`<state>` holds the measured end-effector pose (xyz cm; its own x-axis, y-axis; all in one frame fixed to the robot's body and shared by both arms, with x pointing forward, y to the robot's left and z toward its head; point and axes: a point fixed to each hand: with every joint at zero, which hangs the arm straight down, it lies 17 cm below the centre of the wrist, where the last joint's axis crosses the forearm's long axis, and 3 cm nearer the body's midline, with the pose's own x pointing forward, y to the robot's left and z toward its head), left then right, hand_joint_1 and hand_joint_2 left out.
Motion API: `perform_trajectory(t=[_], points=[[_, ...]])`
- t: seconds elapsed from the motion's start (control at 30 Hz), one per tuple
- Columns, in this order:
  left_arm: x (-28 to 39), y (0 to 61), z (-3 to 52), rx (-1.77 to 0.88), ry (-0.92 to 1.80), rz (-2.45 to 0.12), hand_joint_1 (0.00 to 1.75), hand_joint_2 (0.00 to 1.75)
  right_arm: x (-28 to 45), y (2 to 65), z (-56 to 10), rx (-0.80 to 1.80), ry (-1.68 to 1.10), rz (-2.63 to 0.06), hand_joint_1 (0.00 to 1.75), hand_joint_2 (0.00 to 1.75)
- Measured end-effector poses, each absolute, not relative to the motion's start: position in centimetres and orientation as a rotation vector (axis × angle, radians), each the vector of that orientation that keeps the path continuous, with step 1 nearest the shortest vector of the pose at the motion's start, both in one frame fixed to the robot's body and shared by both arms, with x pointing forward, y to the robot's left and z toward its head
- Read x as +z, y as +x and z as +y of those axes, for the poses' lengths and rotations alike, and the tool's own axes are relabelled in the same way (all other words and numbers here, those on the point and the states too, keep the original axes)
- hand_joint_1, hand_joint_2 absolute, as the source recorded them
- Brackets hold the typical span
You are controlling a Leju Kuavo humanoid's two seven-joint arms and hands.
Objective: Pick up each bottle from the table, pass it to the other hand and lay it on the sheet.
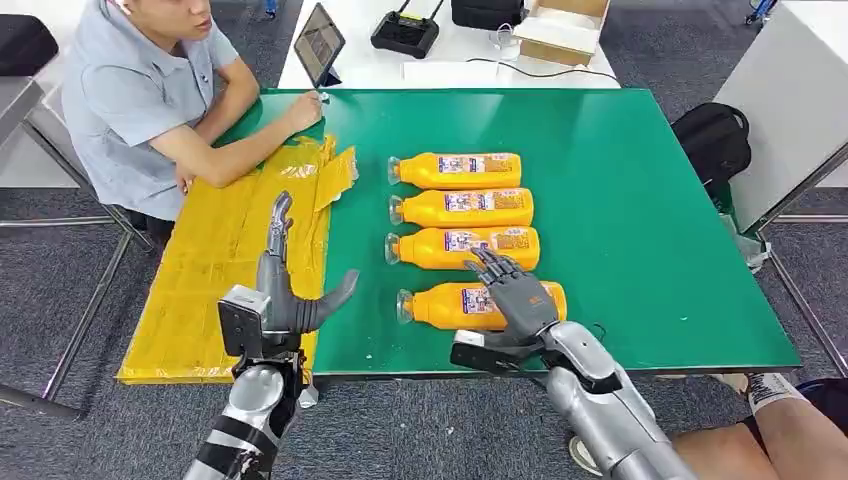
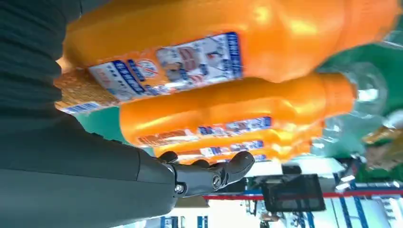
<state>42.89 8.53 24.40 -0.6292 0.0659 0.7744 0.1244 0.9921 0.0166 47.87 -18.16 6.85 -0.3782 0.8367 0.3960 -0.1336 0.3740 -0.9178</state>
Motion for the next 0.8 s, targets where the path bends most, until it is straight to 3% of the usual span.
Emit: perform_trajectory(t=[0.73,0.8], points=[[24.3,43.3,8.5,-0.103,-0.129,-2.250,0.00,1.75,3.0,48.7,-23.3,1.219,-0.748,-1.430,0.00,1.75],[24.3,43.4,8.6,-0.100,-0.123,-2.250,0.00,1.75,2.9,48.8,-23.6,1.226,-0.768,-1.411,0.07,1.75]])
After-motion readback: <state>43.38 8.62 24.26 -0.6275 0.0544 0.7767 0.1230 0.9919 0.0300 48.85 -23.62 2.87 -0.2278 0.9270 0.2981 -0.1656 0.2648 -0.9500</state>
